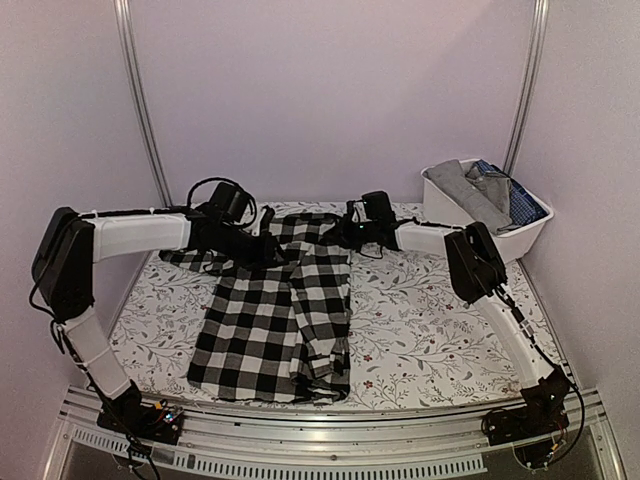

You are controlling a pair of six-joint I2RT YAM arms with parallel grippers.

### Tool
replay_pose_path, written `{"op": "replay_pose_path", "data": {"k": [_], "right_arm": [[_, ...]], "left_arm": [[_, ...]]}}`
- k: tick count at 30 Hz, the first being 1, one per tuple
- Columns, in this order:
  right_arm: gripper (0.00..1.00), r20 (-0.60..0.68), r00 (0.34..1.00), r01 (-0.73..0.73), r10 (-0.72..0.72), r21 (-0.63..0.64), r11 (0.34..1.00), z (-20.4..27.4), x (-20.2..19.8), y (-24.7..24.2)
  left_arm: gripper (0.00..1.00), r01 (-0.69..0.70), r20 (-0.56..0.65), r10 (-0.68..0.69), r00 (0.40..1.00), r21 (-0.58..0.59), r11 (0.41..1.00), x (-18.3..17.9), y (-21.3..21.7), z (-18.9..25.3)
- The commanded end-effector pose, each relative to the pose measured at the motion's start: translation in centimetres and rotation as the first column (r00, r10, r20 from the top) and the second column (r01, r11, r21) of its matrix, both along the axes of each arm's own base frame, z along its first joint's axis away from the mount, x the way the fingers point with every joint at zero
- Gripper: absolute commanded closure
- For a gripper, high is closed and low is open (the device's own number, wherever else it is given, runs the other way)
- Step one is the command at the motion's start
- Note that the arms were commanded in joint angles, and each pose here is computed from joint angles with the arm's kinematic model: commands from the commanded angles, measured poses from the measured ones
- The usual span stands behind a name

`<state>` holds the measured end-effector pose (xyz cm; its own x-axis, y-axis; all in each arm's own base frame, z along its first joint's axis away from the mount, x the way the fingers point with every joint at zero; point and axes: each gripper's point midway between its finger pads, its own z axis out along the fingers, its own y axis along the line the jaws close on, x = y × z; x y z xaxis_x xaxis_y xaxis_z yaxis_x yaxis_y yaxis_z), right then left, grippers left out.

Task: Fold and stack the long sleeve shirts
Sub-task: Smooth out the sleeve at the center of the board, then move the right arm to the center of the board with the 1/3-folded shirt.

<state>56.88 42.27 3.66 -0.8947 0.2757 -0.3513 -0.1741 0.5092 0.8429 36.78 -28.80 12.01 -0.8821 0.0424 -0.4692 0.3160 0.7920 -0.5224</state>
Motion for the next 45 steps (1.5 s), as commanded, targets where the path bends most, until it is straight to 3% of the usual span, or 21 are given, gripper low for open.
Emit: {"op": "replay_pose_path", "data": {"k": [1, 3, 10, 13, 17, 24, 35, 45], "right_arm": [[0.89, 0.152, 0.986, -0.064, 0.063, 0.007, 0.998, 7.9, -0.1, 0.3], [0.85, 0.179, 0.98, -0.093, 0.091, 0.002, 0.996, 10.7, -1.0, 0.3], [0.7, 0.181, 0.973, -0.112, 0.144, -0.175, 0.978, 12.3, -7.2, -1.3], [0.67, 0.129, 0.982, -0.1, 0.138, -0.259, 0.961, 10.2, -10.3, -3.4], [0.59, 0.13, 0.983, -0.079, 0.126, -0.313, 0.946, 10.8, -13.3, -5.5], [0.56, 0.036, 0.987, -0.124, 0.155, -0.437, 0.891, 6.7, -18.0, -4.8], [0.47, -0.045, 0.993, -0.119, 0.113, -0.547, 0.829, 2.0, -21.5, -4.7], [0.51, -0.1, 0.991, -0.128, 0.083, -0.618, 0.776, -1.0, -24.3, -5.4]], "left_arm": [[0.67, -0.042, 0.014, 0.041, 0.999, 0.031, 0.999, -1.1, 1.7, 0.2], [0.66, -0.064, 0.015, 0.063, 0.998, 0.037, 0.997, -1.4, 2.4, 0.0], [0.66, -0.097, 0.003, 0.097, 0.995, 0.029, 0.995, -3.1, 3.9, -0.7], [0.66, -0.092, 0.0, 0.092, 0.996, 0.013, 0.996, -3.9, 4.1, -0.6], [0.66, -0.083, -0.001, 0.083, 0.997, 0.001, 0.997, -4.6, 4.2, -0.3], [0.66, -0.091, 0.008, 0.091, 0.996, -0.01, 0.996, -5.0, 4.5, 0.1], [0.66, -0.095, 0.013, 0.095, 0.995, -0.008, 0.995, -5.5, 4.8, 0.4], [0.66, -0.107, 0.05, 0.108, 0.993, -0.016, 0.994, -5.3, 5.2, 1.9]]}}
